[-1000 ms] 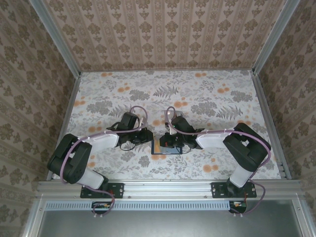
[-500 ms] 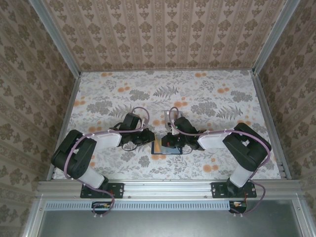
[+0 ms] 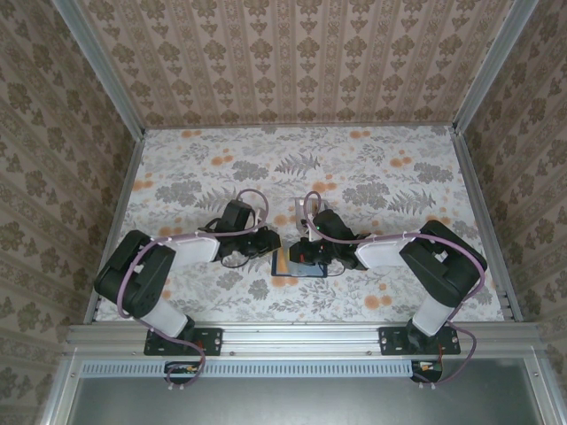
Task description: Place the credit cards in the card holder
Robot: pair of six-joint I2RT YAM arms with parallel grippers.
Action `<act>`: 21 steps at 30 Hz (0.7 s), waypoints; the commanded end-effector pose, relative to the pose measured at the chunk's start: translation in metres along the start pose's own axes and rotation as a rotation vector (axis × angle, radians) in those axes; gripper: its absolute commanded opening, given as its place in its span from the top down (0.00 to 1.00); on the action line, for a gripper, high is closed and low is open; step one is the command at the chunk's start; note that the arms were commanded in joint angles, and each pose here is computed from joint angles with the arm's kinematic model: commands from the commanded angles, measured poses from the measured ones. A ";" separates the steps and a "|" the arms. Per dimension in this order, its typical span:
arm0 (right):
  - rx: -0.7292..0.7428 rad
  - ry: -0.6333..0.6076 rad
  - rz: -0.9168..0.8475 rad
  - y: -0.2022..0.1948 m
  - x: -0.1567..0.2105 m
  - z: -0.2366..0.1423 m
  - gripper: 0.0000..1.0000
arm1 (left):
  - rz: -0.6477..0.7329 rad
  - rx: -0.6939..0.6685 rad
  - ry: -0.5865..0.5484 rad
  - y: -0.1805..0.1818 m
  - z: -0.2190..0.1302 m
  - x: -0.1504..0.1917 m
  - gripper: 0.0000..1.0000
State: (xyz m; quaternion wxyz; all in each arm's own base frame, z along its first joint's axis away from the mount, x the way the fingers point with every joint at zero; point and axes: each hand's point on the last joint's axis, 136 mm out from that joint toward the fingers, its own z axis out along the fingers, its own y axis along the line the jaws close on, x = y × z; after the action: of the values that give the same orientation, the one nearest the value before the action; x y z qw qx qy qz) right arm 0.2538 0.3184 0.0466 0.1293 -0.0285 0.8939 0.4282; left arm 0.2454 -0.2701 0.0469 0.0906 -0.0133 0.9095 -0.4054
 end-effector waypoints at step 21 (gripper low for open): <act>-0.004 -0.029 0.023 -0.004 -0.001 -0.009 1.00 | -0.014 0.014 -0.003 -0.003 0.008 -0.004 0.89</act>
State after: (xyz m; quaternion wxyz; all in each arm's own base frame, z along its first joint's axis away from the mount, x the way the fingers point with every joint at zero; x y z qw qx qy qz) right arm 0.2503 0.3120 0.0420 0.1241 -0.0177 0.8963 0.4253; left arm 0.2454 -0.2757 0.0371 0.0783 -0.0206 0.9106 -0.4054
